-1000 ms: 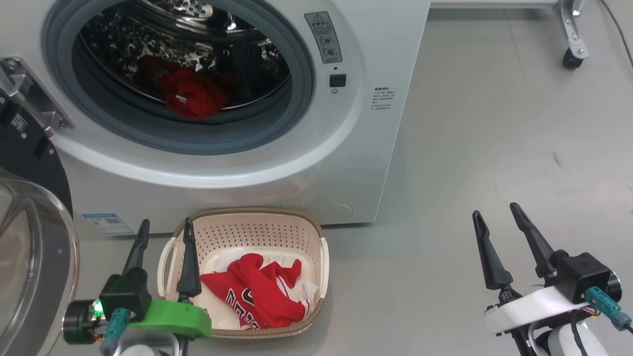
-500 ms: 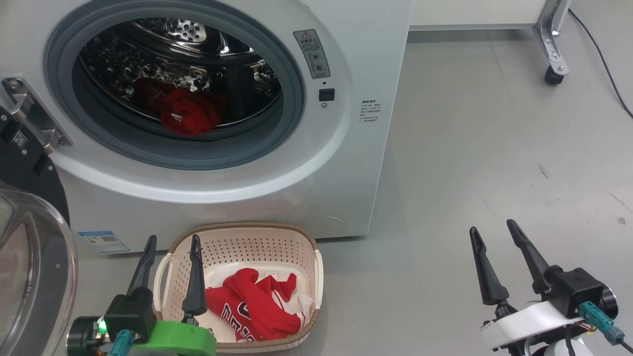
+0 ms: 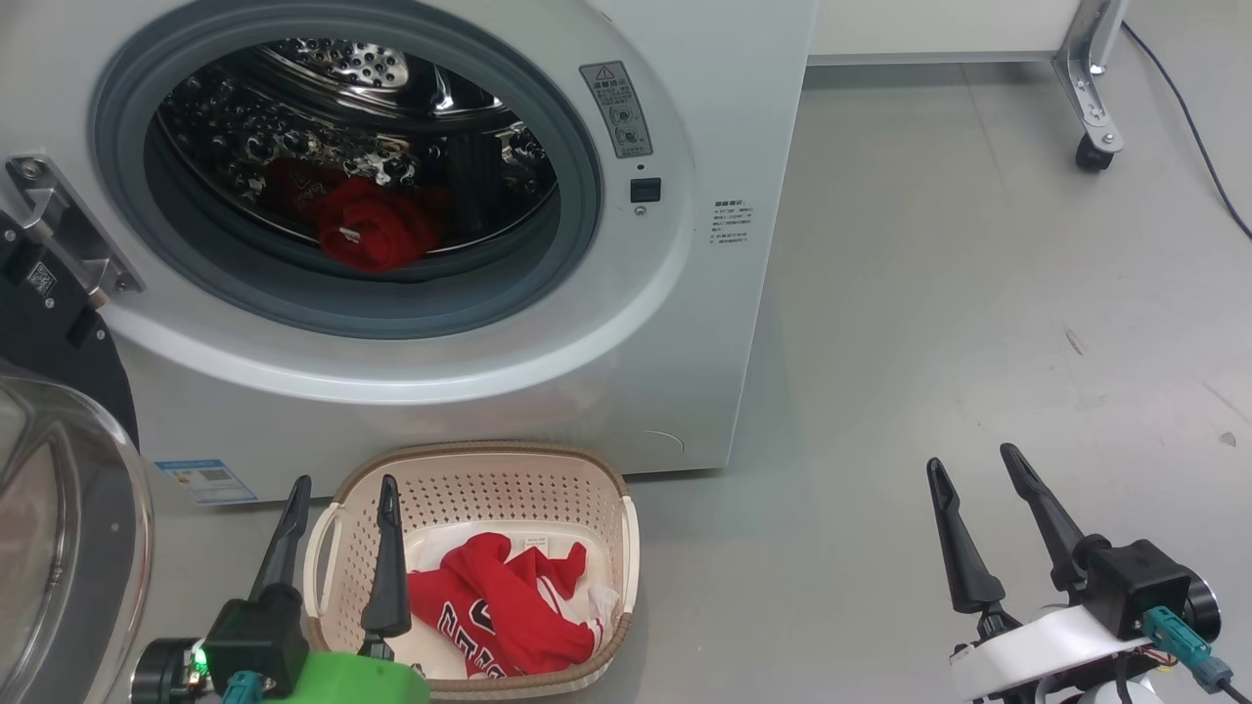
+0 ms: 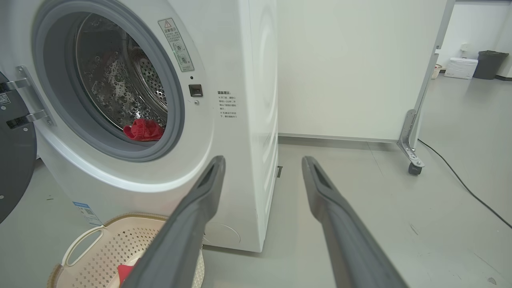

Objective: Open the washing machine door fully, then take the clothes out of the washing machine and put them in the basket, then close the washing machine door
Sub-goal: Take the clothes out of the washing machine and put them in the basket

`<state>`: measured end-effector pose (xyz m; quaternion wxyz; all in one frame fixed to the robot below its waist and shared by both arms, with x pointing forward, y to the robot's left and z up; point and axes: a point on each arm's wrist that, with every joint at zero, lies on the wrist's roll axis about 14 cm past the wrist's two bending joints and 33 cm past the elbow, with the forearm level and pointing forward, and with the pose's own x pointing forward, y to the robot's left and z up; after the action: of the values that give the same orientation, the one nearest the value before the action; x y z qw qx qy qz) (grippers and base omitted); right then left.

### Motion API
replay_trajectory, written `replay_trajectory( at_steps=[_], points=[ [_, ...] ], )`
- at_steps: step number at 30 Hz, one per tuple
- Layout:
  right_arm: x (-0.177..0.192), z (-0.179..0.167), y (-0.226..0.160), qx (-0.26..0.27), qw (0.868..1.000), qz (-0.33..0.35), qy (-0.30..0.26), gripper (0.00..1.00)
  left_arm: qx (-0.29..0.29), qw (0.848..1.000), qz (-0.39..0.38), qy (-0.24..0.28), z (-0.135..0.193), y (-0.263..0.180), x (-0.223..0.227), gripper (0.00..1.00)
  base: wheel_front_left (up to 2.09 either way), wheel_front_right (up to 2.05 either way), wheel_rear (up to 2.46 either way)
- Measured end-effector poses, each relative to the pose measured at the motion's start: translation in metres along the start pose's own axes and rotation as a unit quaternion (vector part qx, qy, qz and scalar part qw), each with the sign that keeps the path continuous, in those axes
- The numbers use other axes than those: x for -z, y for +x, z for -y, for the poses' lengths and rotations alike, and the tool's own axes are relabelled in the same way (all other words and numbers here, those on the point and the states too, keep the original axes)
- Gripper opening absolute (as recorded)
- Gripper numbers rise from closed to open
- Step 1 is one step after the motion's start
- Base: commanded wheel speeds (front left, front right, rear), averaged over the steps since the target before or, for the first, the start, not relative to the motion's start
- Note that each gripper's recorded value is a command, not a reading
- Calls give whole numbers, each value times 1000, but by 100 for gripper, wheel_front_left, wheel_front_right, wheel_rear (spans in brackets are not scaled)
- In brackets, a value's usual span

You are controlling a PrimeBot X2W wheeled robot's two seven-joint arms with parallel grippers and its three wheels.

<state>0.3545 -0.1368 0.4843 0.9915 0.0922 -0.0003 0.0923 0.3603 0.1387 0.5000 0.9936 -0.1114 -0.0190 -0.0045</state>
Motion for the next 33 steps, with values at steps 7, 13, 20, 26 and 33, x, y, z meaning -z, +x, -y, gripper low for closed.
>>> replay_trajectory(
  at_steps=[7,13,20,26,33],
  points=[
    [1,1,0,1,1000,-2,0,100,3,1000,0,0,2,0,0,100,0,0,0],
    [2,1,0,2,1000,-3,0,100,6,1000,-1,2,3,0,0,100,0,0,0],
    [3,2,2,2,1000,-5,0,100,16,1000,-12,1,10,1,6,100,0,0,0],
    [8,2,4,2,1000,-12,1,100,28,999,-36,-6,18,8,18,100,0,0,0],
    [17,10,6,6,1000,-27,-2,100,38,996,-77,-15,25,28,41,100,0,0,0]
  ],
)
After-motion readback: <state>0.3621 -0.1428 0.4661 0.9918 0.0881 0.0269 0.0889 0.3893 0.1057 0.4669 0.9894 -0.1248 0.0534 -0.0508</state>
